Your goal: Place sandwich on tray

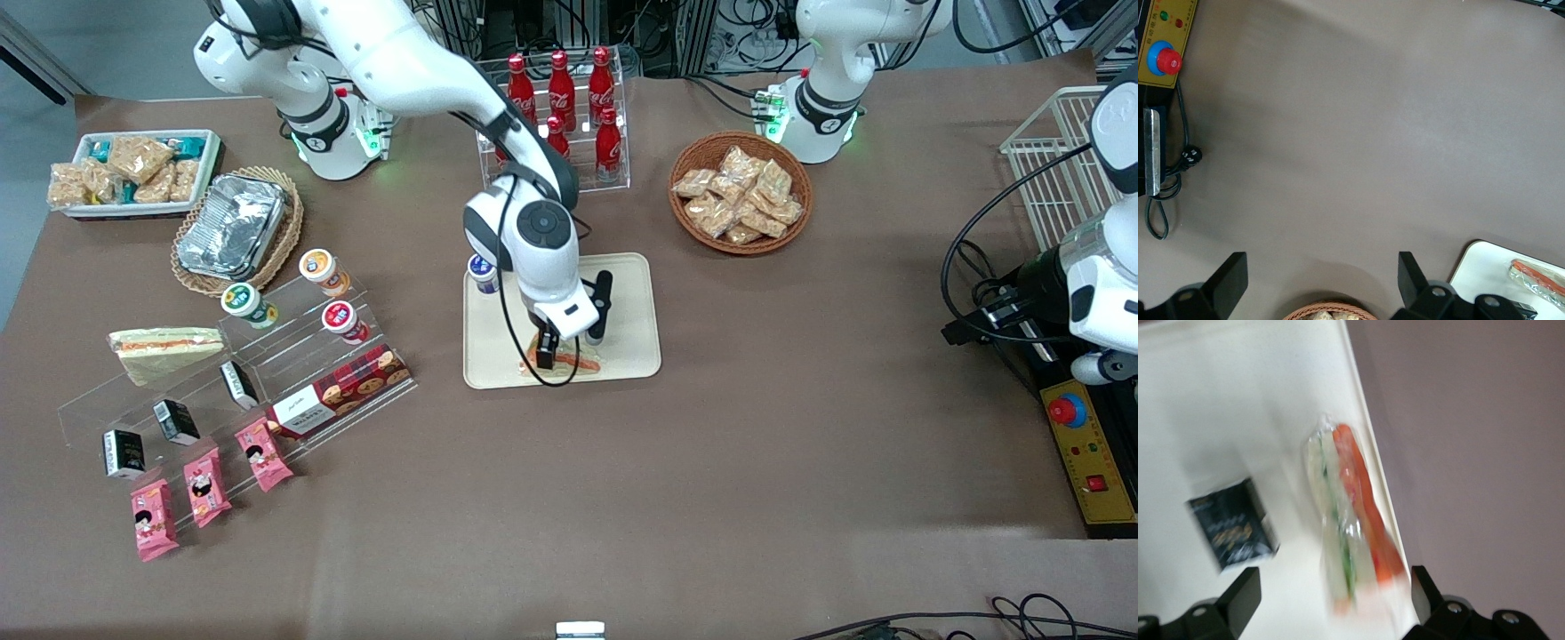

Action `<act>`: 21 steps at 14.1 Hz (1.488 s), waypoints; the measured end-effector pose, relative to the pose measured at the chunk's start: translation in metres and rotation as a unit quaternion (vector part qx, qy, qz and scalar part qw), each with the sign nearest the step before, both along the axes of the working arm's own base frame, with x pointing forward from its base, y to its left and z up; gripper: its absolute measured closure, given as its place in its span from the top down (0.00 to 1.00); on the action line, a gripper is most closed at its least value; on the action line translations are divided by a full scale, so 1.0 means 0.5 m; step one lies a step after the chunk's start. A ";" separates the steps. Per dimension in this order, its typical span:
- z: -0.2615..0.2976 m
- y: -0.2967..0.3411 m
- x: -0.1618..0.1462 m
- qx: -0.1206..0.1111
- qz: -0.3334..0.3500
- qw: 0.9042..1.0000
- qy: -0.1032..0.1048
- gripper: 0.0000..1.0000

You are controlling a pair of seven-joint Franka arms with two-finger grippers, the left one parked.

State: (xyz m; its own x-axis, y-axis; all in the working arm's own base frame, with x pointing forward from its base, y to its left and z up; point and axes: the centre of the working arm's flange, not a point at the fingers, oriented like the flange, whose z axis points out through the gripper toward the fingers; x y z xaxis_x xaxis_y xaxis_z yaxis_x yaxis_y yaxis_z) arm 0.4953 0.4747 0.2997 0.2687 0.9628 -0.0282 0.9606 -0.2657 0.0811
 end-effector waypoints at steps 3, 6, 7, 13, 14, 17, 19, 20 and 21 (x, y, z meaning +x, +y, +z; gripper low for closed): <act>0.167 -0.089 0.048 0.011 -0.066 0.998 -0.015 1.00; 0.291 -0.242 0.116 0.017 -0.163 0.986 -0.029 1.00; 0.327 -0.298 0.134 0.018 -0.201 0.979 -0.031 1.00; 0.499 -0.713 0.218 0.037 -0.379 0.923 -0.060 1.00; 0.515 -0.776 0.220 0.039 -0.403 0.912 -0.063 1.00; 0.556 -0.921 0.210 0.049 -0.460 0.884 -0.066 1.00; 0.576 -0.977 0.191 0.059 -0.513 0.855 -0.054 1.00; 0.585 -0.993 0.181 0.065 -0.547 0.834 -0.046 1.00; 0.592 -1.002 0.171 0.068 -0.577 0.813 -0.037 1.00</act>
